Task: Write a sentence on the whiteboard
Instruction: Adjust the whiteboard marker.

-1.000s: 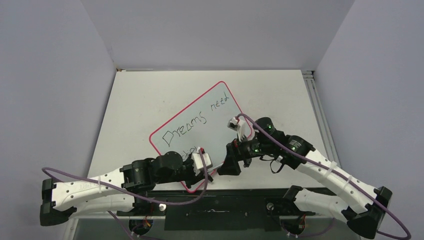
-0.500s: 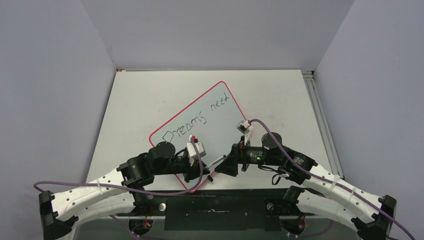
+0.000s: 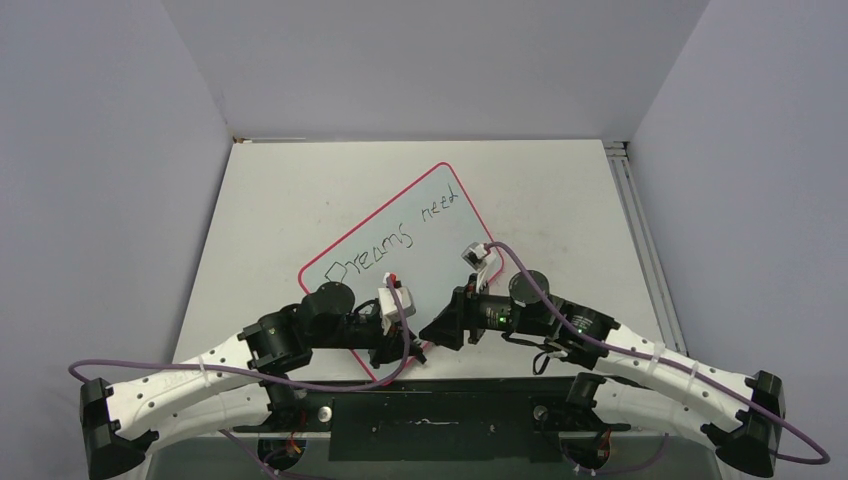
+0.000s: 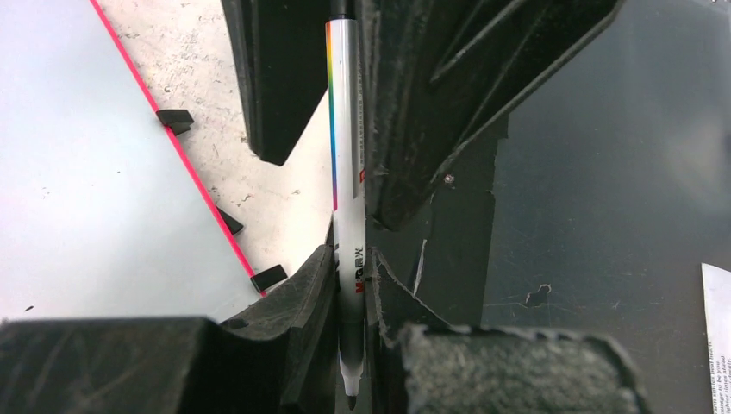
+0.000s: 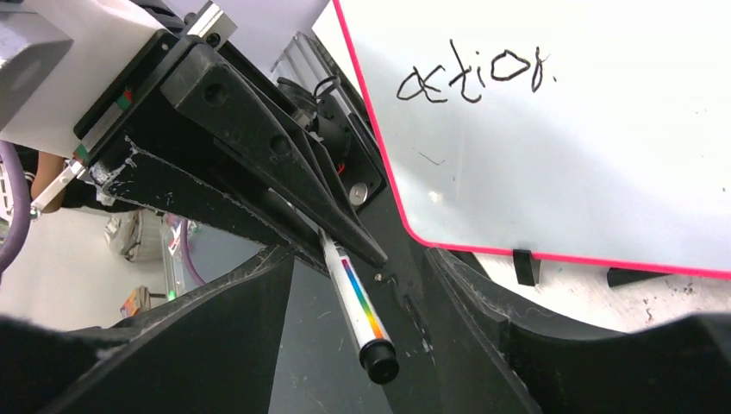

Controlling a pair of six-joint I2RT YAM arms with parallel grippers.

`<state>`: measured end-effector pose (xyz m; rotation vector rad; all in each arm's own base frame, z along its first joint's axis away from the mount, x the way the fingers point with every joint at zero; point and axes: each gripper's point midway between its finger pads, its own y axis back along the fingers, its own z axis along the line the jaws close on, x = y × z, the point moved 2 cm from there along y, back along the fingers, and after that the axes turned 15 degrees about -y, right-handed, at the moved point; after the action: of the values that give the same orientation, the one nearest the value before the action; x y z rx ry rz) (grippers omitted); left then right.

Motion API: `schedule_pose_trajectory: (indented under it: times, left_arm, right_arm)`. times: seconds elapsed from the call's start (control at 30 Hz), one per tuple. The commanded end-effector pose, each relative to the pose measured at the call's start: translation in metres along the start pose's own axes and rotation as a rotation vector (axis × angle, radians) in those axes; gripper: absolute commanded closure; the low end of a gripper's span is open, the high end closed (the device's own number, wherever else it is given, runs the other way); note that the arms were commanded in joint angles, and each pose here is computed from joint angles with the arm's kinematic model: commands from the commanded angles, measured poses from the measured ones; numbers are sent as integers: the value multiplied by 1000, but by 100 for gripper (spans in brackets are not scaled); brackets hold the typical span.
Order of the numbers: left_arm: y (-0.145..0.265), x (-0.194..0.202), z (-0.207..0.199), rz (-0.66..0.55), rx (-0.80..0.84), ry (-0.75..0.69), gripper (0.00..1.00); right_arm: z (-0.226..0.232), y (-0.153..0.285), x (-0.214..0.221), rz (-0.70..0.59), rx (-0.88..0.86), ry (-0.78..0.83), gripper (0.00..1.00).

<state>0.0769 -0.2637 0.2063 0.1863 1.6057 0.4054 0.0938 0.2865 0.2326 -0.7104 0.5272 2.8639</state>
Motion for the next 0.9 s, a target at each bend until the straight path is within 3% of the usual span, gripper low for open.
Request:
schedule_pose_trajectory:
  times: [0.0, 0.33, 0.63, 0.7, 0.8, 0.87]
  left_arm:
    - [2, -24, -5, -98, 36, -21, 100]
    - [3, -23, -4, -91, 36, -21, 100]
    - [2, -23, -10, -95, 75, -28, 100]
    - [3, -24, -9, -97, 71, -27, 100]
    - [2, -25, -6, -96, 47, -14, 100]
    - [3, -26, -4, -99, 30, 1, 100]
  right_arm:
    - [20, -2, -14, -76, -99, 7, 46]
    - [24, -5, 5, 53, -145, 2, 63]
    - [29, -5, 0, 13, -176, 6, 72]
    - [29, -6, 0, 14, -179, 8, 78]
    - [24, -6, 0, 16, -154, 17, 94]
    - [24, -4, -2, 0, -143, 35, 95]
